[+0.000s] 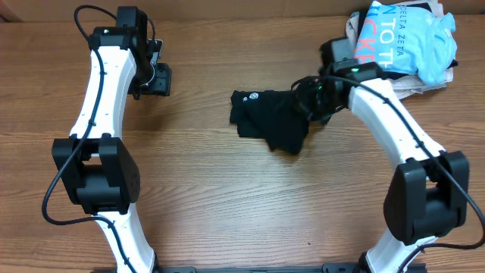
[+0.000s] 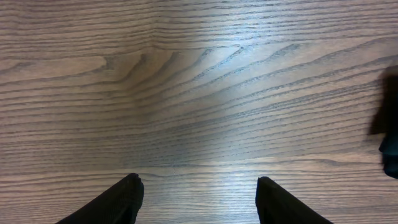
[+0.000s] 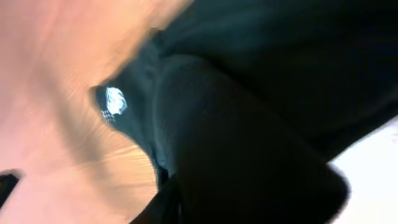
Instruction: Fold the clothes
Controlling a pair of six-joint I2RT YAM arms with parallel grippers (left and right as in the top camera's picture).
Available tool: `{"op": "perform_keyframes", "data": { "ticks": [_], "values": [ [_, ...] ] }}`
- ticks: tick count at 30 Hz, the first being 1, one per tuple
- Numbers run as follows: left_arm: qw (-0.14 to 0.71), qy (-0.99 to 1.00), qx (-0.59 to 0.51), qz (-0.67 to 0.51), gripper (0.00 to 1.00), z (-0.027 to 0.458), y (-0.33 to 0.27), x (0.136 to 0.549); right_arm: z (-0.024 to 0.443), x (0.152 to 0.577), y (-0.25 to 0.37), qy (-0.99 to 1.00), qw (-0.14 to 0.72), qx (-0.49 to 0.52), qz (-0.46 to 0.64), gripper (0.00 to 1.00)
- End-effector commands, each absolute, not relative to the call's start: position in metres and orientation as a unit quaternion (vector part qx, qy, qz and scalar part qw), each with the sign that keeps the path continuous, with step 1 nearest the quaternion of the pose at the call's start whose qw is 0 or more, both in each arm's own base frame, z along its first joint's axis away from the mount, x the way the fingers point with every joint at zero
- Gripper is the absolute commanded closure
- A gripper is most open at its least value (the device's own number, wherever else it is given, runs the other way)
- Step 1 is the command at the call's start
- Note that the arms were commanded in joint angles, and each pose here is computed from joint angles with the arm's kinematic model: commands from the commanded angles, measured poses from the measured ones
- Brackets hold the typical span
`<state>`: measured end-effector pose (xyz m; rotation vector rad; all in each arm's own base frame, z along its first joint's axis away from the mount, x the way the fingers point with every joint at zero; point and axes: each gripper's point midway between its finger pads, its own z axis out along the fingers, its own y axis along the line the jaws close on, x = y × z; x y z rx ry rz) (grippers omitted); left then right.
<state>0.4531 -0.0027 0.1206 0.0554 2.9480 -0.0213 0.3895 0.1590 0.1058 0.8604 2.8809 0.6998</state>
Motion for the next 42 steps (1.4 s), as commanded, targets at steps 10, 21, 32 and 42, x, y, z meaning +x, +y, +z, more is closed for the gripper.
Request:
{"op": "perform_keyframes", "data": {
  "ticks": [10,21,32,42],
  "values": [
    [0.099,0.995,0.026,-0.006,0.38,0.120,0.000,0.457,0.051,0.371,0.172,0.903,0.060,0.397,0.151,0.02],
    [0.099,0.995,0.026,-0.006,0.38,0.120,0.000,0.457,0.005,0.390,0.187,0.885,0.105,0.404,0.207,0.00],
    [0.097,0.995,0.026,-0.006,0.38,0.119,0.000,0.456,-0.043,0.382,0.201,0.890,0.056,0.401,0.210,0.49],
    [0.096,0.995,0.026,-0.006,0.38,0.119,0.000,0.456,-0.022,0.412,0.193,0.905,0.078,0.311,0.280,0.94]
  ]
}}
